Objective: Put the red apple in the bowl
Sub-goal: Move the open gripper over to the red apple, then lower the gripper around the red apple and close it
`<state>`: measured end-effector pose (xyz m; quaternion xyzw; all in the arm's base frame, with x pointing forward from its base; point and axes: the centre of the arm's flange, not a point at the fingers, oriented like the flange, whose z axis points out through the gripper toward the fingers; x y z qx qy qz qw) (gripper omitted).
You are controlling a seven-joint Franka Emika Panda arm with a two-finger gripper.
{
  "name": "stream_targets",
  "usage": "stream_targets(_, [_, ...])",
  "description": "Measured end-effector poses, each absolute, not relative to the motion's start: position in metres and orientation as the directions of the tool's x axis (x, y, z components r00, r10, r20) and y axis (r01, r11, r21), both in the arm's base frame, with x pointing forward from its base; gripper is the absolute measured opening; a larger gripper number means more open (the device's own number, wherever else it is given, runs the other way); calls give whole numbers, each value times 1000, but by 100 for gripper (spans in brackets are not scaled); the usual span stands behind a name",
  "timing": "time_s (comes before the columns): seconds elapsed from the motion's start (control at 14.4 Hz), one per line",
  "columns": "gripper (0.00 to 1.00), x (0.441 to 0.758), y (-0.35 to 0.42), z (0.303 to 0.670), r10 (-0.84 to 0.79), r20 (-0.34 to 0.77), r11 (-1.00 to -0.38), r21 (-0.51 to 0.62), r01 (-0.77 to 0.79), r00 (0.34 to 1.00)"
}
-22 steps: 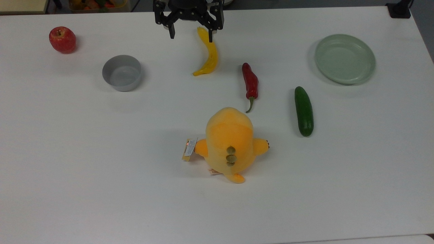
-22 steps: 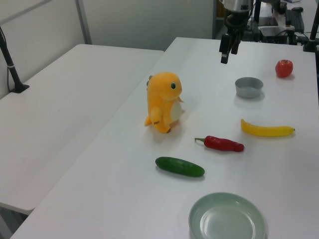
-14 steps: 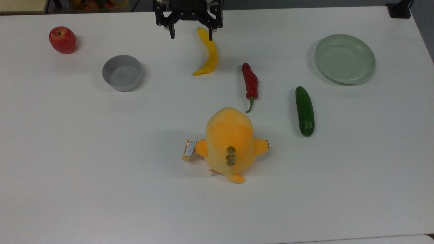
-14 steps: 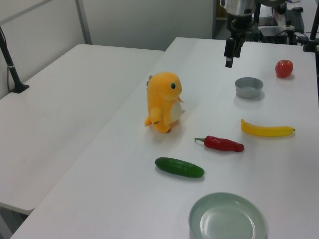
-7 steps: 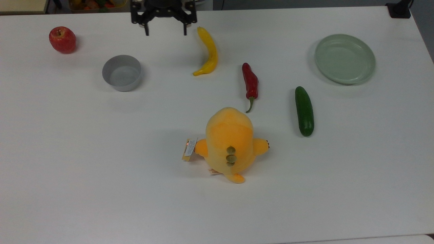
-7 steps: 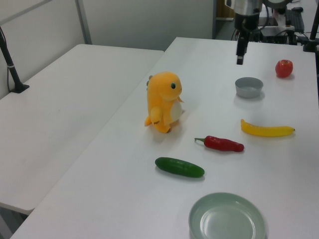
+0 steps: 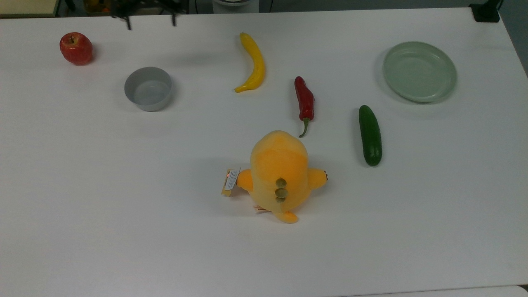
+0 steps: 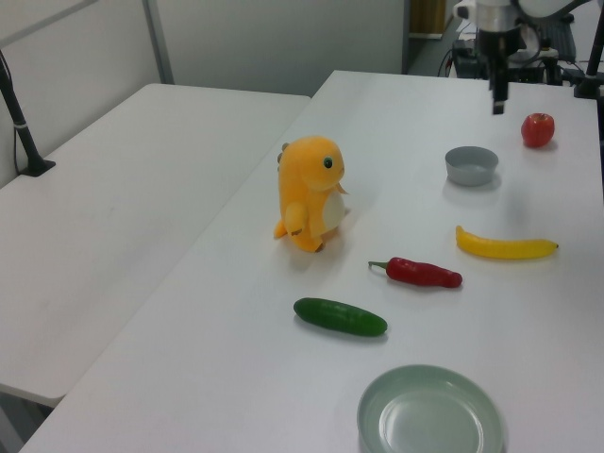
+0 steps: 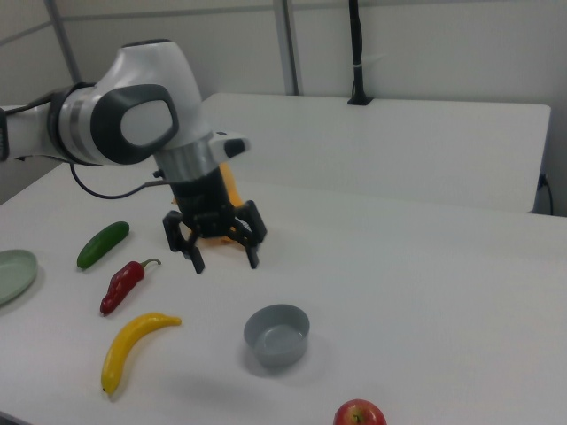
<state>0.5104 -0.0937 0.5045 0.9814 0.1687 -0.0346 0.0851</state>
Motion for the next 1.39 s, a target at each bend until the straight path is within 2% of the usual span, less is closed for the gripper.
stream_targets(0.42, [100,462,-226,506,531,-101,-832,128,541,841])
stream_targets(0.76, [100,425,-300,489,683,-118,-706,148,693,721])
stream_targets(1.04, [100,431,-314,452,728,-192,-641,149,753,658])
stream_targets(1.39, [100,438,-330,411,728,-241,-630,132,765,642])
